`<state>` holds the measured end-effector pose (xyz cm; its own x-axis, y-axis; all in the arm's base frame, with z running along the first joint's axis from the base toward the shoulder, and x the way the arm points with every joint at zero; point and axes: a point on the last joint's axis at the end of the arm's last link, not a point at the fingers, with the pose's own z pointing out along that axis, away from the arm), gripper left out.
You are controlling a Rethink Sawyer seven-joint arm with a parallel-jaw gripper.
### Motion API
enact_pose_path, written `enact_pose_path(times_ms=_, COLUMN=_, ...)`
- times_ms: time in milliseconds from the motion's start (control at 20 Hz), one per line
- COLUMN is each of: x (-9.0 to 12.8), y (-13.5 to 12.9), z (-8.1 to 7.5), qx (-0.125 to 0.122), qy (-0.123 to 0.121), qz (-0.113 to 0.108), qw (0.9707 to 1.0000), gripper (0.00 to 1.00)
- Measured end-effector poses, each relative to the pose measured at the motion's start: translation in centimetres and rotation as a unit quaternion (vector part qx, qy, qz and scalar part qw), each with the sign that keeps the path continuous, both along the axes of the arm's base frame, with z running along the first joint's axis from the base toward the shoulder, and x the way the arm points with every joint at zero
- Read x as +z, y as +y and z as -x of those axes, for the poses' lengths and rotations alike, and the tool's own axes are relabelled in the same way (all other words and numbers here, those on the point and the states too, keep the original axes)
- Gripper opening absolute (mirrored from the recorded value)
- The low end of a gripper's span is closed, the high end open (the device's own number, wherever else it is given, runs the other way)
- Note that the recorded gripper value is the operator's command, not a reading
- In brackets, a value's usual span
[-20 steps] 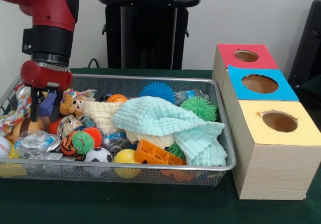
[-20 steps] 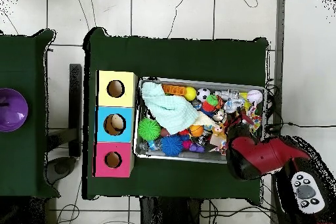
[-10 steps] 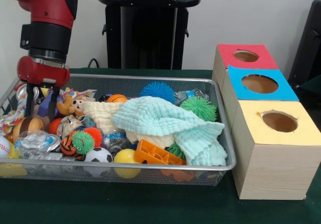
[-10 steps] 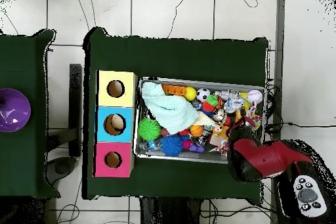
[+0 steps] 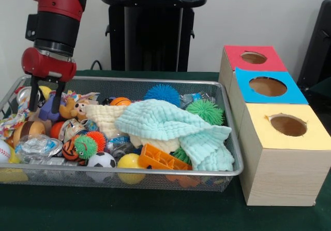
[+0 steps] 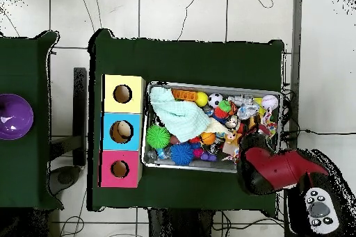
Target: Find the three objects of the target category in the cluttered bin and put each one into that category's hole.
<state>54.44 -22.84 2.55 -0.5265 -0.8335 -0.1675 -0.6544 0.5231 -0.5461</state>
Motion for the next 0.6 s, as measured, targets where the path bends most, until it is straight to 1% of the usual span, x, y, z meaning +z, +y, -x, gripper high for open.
enact_pose_path(times_ms=350, x=-0.01, y=0.06, z=-0.02, qx=0.001, qy=0.0, qz=0.0, qw=1.0, gripper=1.0)
enact_pose_path(times_ms=600, x=-0.78, y=-0.03, z=0.5, qx=-0.002, qy=0.007, qz=-0.004, qw=1.0, gripper=1.0)
